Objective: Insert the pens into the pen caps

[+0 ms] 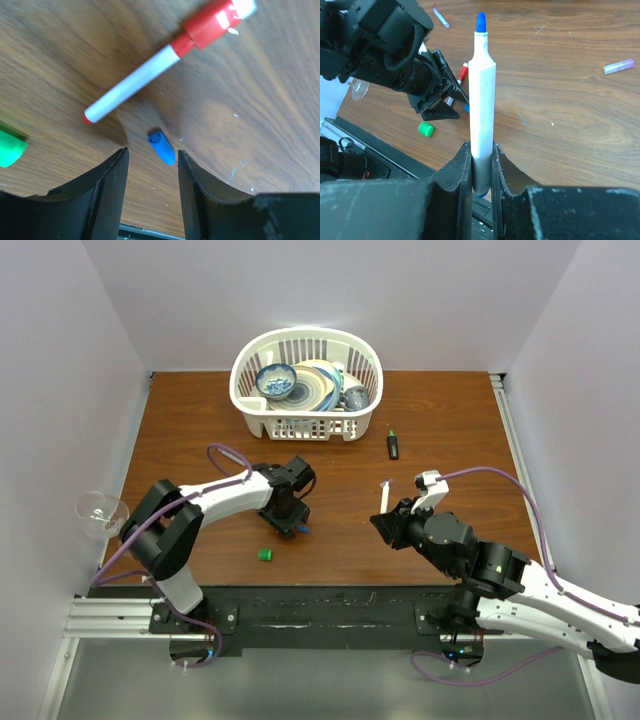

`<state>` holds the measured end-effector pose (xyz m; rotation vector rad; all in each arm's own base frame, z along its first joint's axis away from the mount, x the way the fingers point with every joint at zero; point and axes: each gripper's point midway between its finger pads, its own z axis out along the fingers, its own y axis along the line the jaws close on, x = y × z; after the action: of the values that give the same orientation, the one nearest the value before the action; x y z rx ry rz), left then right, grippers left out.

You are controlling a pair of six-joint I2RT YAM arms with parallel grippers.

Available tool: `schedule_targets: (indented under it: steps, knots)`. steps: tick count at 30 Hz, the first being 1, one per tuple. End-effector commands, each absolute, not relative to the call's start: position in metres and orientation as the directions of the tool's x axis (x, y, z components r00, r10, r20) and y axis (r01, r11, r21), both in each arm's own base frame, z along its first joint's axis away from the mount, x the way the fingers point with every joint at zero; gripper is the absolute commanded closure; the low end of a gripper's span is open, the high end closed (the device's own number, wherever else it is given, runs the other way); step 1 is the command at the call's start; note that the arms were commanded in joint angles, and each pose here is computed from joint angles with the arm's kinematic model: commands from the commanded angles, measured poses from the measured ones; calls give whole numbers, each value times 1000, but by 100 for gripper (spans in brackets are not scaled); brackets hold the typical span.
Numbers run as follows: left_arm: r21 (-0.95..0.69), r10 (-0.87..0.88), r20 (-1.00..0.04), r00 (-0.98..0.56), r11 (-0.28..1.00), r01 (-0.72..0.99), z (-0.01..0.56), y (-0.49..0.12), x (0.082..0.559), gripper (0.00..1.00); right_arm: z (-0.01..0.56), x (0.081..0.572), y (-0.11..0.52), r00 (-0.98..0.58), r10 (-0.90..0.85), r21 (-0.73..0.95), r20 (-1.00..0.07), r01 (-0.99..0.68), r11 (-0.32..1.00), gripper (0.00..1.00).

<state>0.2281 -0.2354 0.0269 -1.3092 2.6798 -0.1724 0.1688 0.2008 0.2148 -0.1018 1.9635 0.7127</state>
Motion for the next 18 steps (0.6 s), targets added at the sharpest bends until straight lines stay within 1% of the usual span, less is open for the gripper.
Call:
schedule_targets:
  steps: [1, 6, 11, 14, 18]
  knots:
    - [-158, -817, -87, -571, 577, -801, 19, -236, 229, 53, 226, 171, 201, -468, 254, 448, -846, -368, 815, 100]
    - [-150, -814, -98, -572, 580, -800, 19, -234, 230, 53, 225, 169, 197, -468, 265, 458, -843, -366, 810, 100]
    - [-142, -815, -107, -569, 579, -803, 20, -232, 229, 56, 225, 169, 194, -464, 269, 459, -844, -364, 811, 100]
    - [-141, -817, -121, -564, 577, -805, 20, -230, 232, 60, 226, 168, 194, -464, 271, 461, -844, -366, 809, 100]
    - [-132, -810, -117, -575, 586, -800, 17, -232, 231, 60, 226, 167, 194, -465, 268, 460, -844, -370, 807, 100]
